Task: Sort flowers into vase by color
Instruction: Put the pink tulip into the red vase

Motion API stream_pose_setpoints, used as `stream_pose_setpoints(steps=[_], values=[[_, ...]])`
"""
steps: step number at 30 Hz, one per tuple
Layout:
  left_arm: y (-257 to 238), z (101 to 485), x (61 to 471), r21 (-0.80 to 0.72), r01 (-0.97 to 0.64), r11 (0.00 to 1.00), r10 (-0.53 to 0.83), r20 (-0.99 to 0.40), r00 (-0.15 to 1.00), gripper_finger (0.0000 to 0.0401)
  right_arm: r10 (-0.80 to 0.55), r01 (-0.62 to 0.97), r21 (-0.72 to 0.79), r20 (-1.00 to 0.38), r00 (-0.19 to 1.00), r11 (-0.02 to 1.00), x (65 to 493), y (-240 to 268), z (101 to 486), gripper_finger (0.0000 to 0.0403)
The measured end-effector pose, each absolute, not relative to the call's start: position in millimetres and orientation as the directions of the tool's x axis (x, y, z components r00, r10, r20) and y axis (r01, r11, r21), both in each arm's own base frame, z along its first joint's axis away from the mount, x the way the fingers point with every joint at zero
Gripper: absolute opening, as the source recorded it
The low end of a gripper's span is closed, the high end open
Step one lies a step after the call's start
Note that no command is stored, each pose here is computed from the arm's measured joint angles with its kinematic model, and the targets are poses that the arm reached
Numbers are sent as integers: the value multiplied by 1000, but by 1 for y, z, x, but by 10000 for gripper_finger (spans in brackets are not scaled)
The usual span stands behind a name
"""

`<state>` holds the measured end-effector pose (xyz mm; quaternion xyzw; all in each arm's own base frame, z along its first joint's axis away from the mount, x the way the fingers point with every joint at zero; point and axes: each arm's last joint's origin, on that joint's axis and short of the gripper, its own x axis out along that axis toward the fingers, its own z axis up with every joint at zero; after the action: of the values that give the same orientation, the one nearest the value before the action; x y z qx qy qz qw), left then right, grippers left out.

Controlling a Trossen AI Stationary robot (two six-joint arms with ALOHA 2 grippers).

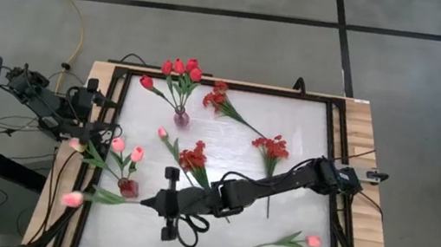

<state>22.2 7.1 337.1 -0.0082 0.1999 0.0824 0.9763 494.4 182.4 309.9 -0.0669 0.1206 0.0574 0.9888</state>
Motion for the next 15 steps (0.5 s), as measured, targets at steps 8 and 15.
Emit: stream_pose_setpoints(steps=[8, 15], values=[[7, 337, 22, 10, -150, 989, 142, -398, 907, 265, 78, -104, -130, -188, 979, 986, 503, 158, 319, 15], [7, 337, 22, 20, -152, 988, 148, -399, 905, 265, 188, -198, -128, -88, 978, 972, 508, 138, 333, 15]])
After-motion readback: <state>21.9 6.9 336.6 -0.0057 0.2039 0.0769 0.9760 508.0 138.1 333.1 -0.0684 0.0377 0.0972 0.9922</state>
